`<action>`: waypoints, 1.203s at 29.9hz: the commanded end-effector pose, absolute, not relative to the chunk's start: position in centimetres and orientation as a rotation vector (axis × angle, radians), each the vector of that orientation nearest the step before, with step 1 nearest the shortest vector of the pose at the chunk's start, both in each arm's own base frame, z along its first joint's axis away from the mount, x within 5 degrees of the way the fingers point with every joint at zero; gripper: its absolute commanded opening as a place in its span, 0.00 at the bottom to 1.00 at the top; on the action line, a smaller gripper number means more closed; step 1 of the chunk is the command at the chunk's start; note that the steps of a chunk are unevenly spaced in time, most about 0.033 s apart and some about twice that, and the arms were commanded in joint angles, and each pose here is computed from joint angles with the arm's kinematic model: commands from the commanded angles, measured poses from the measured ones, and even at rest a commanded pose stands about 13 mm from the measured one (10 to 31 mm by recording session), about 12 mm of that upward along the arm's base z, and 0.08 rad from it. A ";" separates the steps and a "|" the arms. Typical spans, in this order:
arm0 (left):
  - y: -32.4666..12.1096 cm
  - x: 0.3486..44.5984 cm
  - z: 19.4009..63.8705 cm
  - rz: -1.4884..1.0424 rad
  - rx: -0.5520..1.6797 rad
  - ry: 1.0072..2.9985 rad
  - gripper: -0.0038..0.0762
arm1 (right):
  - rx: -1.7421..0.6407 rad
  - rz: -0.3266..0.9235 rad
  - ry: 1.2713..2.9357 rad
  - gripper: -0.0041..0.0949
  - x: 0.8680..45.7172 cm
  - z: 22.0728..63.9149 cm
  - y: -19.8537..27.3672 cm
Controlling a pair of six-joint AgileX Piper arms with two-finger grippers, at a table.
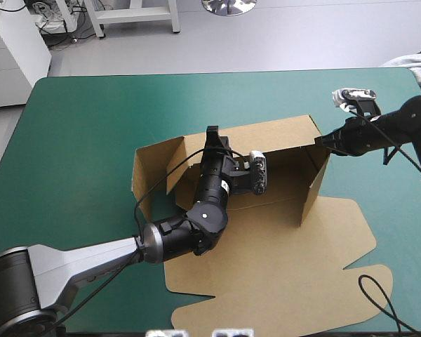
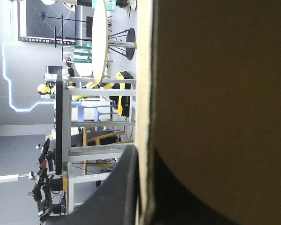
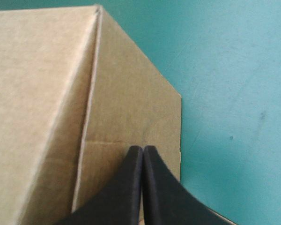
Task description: Fold the box
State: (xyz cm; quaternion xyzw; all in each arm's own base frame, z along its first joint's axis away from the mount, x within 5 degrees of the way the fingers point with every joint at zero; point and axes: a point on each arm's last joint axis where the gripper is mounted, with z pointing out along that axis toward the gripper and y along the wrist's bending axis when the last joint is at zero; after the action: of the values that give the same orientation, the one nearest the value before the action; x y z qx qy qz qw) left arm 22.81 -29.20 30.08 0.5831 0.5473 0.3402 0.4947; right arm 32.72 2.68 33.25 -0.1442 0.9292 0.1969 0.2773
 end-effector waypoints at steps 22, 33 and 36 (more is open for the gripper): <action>-29.3 22.8 30.5 0.815 1.380 1.372 0.04 | -0.849 0.208 2.182 0.26 26.5 31.8 2.6; -29.3 22.8 30.5 0.816 1.383 1.362 0.04 | -0.901 0.138 2.077 0.43 27.8 31.6 2.6; -29.3 22.8 30.5 0.814 1.383 1.364 0.04 | -0.907 0.165 2.079 0.48 28.4 31.0 2.8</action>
State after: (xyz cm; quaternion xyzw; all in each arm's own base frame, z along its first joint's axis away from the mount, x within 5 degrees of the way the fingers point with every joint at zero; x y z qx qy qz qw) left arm 23.13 -29.57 28.92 0.5887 0.5518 0.3496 0.4762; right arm 27.78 2.52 29.80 -0.3732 0.8429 0.0653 0.3820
